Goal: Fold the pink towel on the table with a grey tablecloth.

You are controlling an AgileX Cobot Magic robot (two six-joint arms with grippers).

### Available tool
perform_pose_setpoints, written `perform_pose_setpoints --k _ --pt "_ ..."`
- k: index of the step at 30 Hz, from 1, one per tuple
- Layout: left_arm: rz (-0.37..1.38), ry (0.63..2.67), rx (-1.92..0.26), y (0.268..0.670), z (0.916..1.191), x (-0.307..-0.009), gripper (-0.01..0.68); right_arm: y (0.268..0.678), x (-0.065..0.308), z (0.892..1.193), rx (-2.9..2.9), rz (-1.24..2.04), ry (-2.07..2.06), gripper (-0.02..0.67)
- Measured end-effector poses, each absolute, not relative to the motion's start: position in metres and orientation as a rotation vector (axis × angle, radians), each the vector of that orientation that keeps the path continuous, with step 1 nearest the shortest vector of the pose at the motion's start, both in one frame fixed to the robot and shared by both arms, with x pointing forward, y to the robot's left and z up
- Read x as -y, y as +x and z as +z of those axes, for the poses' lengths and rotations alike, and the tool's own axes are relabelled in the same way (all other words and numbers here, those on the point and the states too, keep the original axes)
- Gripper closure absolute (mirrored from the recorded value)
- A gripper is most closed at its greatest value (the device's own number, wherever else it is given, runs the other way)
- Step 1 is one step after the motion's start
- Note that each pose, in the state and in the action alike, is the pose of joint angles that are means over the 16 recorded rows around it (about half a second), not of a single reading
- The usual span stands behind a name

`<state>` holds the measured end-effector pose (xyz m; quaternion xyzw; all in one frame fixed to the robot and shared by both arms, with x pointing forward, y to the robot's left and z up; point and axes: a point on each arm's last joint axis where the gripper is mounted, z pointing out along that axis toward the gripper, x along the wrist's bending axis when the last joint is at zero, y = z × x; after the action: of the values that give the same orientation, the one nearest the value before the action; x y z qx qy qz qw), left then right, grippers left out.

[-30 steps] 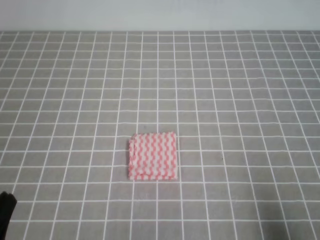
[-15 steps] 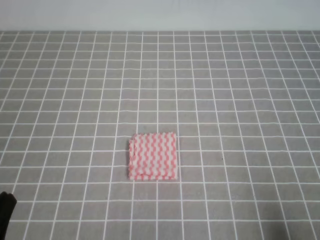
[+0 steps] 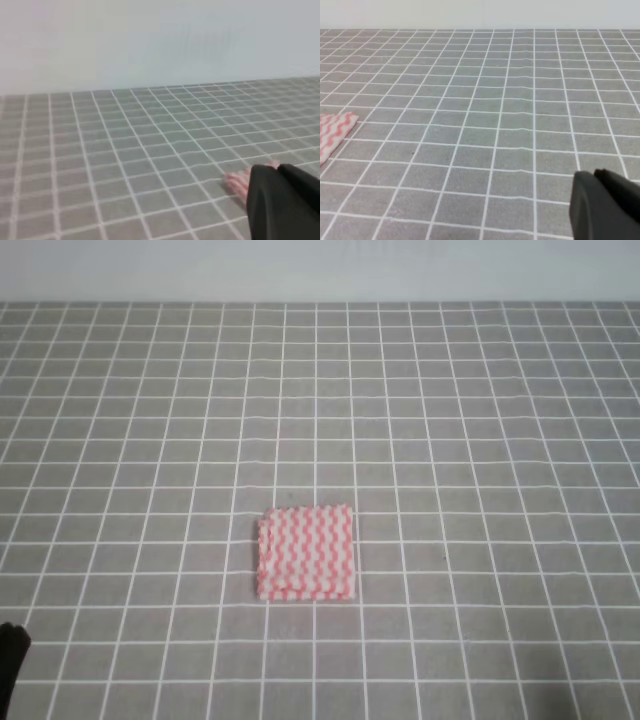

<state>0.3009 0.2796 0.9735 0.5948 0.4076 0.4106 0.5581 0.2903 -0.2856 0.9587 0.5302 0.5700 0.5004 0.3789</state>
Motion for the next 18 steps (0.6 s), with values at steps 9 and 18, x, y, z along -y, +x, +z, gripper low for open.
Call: perform_pose_setpoints --k 9,18 --pt "1.035 1.432 -0.965 0.297 0.971 -0.283 0.675 0.29 0.286 0.959 -1.457 1.278 1.355 0.665" --pt "1.018 1.48 -1.079 0.292 0.961 -0.289 0.675 0.29 0.286 0.959 -1.459 1.277 1.357 0.666"
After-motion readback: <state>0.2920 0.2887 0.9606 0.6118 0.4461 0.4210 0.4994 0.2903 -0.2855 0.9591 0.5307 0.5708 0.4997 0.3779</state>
